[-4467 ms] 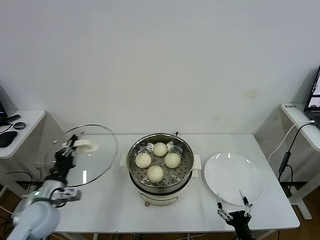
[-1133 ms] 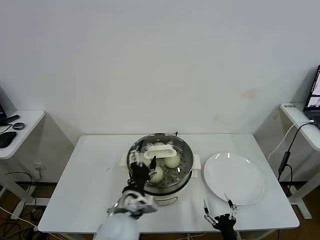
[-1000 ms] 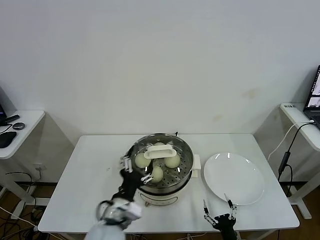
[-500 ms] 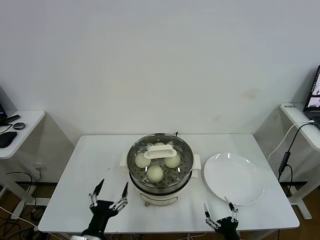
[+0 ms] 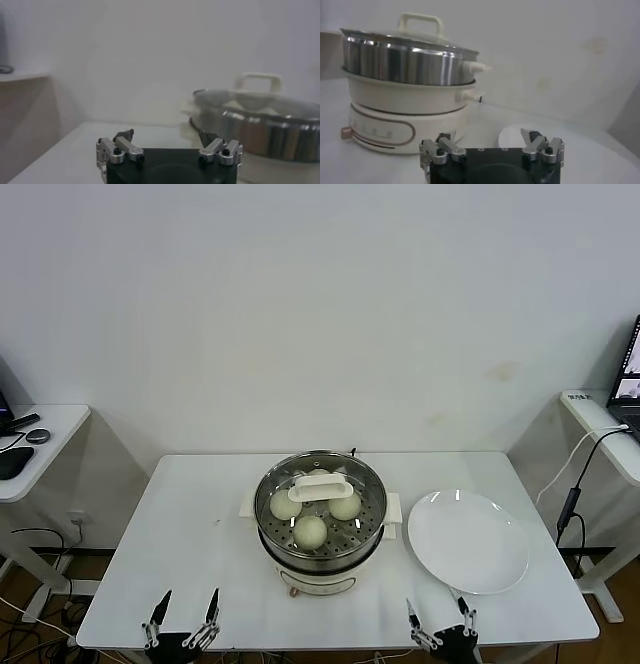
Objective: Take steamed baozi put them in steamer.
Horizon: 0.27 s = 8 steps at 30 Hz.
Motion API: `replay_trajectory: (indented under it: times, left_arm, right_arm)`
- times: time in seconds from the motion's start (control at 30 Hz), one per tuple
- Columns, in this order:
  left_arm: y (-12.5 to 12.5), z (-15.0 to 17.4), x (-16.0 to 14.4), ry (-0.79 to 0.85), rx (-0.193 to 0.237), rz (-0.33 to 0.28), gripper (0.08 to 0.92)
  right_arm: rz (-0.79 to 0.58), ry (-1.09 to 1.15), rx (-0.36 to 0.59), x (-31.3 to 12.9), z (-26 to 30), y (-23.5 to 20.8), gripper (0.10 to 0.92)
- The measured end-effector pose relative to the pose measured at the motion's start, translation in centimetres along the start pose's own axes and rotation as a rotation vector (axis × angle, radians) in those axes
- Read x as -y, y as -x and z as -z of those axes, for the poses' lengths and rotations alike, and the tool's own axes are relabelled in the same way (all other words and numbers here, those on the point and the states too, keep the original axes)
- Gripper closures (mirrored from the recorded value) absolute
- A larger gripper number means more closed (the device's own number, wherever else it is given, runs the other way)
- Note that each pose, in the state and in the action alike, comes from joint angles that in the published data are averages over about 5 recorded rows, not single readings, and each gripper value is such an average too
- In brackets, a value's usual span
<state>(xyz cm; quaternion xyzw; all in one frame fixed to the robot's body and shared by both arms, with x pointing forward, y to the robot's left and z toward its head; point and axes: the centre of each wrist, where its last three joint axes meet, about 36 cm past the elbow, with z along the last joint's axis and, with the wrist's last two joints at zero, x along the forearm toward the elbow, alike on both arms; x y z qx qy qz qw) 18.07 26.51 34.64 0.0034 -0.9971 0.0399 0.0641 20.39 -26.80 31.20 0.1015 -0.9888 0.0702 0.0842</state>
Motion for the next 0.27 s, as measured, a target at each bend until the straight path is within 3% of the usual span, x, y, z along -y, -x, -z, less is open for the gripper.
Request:
replay_trajectory:
  times: [0.27]
  left_arm:
    - [-0.9, -0.9, -1.4, 0.011, -0.02, 0.04, 0.177]
  right_arm:
    - [-0.01, 0.018, -0.017, 0.1, 0.0, -0.7, 0.2]
